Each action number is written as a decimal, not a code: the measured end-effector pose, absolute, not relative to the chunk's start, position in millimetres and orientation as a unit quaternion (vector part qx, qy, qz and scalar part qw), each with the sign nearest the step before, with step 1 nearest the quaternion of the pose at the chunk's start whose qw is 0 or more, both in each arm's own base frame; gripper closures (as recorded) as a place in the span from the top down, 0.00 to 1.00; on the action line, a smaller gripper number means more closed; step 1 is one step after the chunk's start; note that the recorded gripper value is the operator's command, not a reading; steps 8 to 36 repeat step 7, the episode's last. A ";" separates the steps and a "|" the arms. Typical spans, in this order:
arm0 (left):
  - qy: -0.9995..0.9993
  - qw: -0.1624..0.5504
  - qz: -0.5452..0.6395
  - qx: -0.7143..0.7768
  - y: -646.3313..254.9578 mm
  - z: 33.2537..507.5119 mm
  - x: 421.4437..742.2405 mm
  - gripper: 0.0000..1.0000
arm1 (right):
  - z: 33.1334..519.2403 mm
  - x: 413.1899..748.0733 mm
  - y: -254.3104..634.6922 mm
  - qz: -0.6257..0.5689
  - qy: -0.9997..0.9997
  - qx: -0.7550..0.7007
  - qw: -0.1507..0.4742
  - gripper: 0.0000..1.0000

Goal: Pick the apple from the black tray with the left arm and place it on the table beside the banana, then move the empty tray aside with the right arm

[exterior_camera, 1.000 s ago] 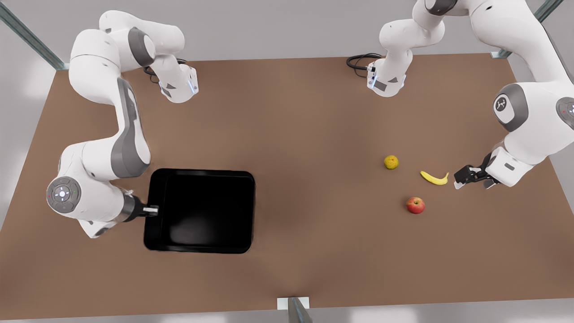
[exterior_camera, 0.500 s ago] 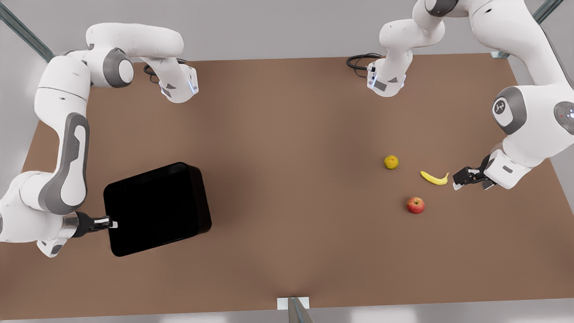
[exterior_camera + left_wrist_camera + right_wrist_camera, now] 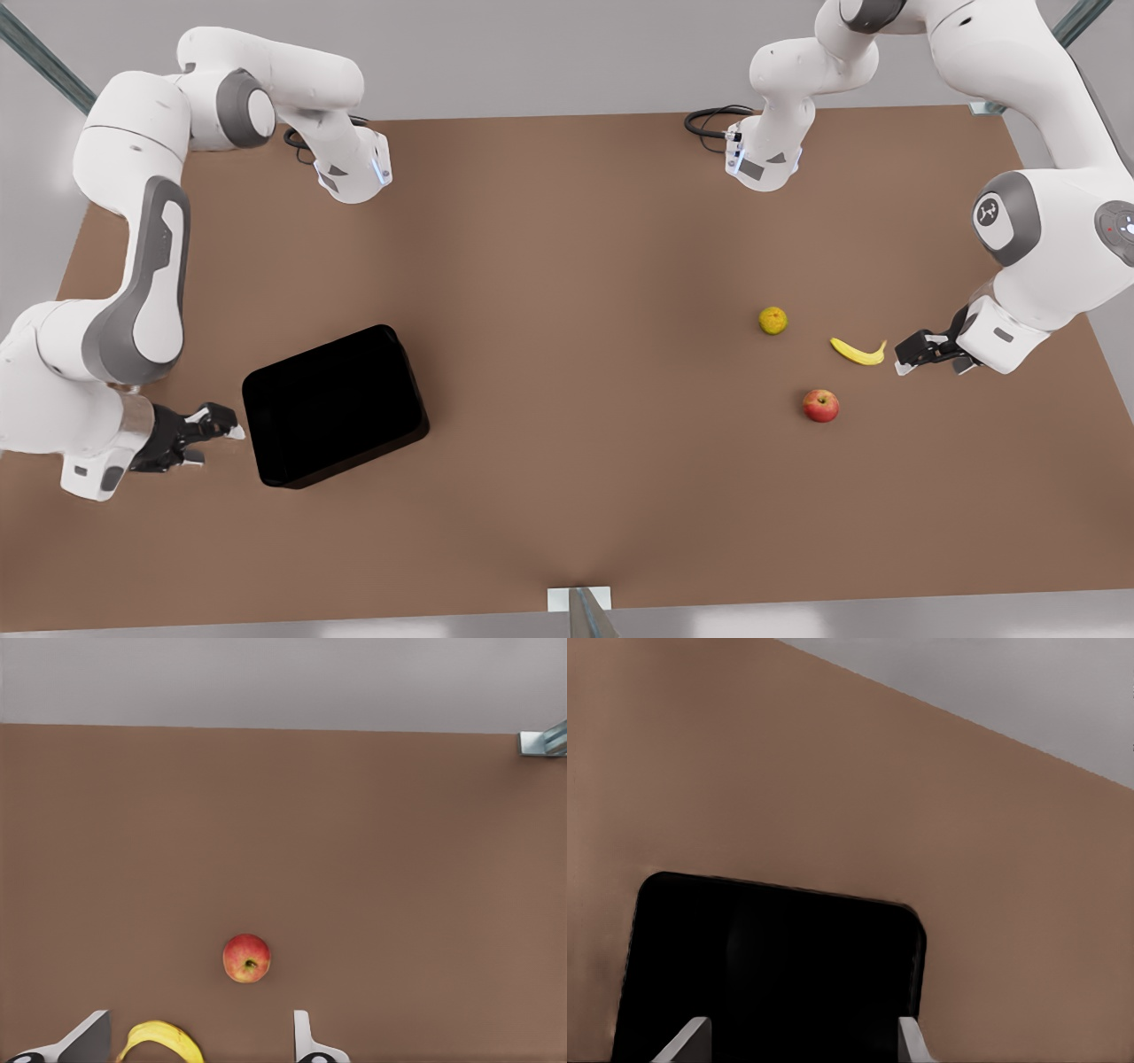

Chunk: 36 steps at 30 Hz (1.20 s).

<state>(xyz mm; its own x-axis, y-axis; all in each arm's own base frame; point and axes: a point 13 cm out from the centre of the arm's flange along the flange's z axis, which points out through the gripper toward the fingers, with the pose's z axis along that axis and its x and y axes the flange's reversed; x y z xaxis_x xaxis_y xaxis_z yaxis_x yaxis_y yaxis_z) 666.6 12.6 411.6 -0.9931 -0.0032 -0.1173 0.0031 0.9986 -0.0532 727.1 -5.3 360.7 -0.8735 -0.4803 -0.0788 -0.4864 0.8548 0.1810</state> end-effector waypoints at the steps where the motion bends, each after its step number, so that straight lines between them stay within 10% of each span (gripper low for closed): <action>1: 0.998 0.059 -0.027 0.000 12.5 411.6 666.6 1.00 | 387.6 717.9 24.6 0.092 0.962 -0.258 0.016 1.00; 36: 0.998 0.058 -0.027 0.000 11.6 411.0 666.3 1.00 | 423.3 690.6 97.7 0.075 0.984 -0.160 -0.010 1.00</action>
